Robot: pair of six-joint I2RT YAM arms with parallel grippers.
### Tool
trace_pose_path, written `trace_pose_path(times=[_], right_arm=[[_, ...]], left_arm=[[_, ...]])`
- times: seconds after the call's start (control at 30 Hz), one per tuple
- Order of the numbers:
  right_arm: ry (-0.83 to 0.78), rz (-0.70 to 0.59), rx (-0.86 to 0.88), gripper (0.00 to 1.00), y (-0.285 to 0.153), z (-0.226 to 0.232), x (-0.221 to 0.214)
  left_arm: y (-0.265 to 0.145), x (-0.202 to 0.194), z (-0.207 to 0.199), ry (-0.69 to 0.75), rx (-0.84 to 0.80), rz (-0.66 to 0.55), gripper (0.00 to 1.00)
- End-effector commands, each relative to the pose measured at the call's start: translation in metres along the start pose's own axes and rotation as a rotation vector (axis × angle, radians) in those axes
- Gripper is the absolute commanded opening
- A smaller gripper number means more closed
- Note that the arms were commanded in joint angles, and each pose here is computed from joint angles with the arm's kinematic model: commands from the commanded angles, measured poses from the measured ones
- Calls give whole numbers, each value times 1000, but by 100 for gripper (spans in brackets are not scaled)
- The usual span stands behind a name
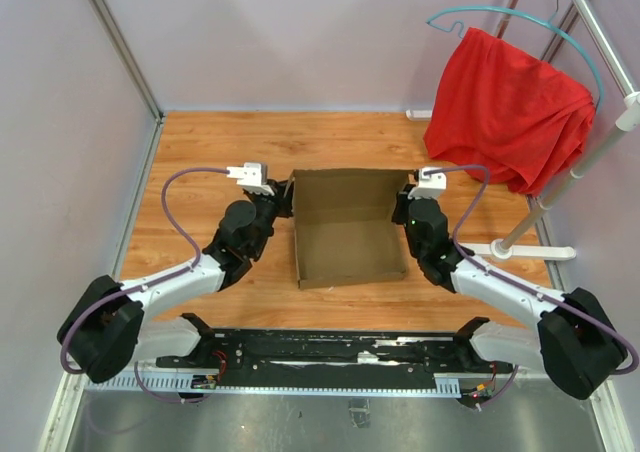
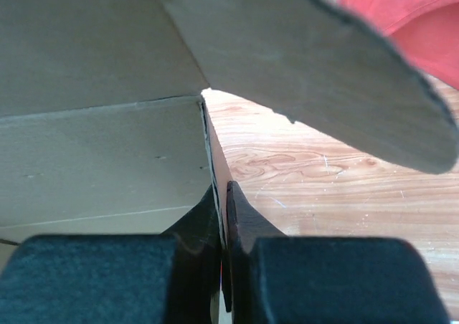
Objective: Fold the paper box
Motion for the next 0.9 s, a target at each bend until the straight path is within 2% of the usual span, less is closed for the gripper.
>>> trace_pose_path(times=[0.0, 0.47, 0.63, 0.87], right_arm=[[3, -50, 24, 1, -14, 12, -6], [20, -87, 19, 1, -42, 0, -34], [38, -95, -4, 1, -46, -3, -31], [54, -111, -58, 1, -46, -5, -18]], left_arm=[[-12, -9, 2, -42, -33, -1, 14], [-68, -38, 14, -171, -93, 99, 12], [-75, -47, 5, -181, -148, 179, 8], [-89, -59, 7, -179, -126, 261, 7]])
Point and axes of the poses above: each gripper's point midway between its finger pads, its own y axis out along the fingers, its own z axis along the line the jaws close on, x = y × z, the point moved 8 cm from there along -y, back along the fingers, and after that the axes turned 4 degrees about -y, right-handed, at the moved point
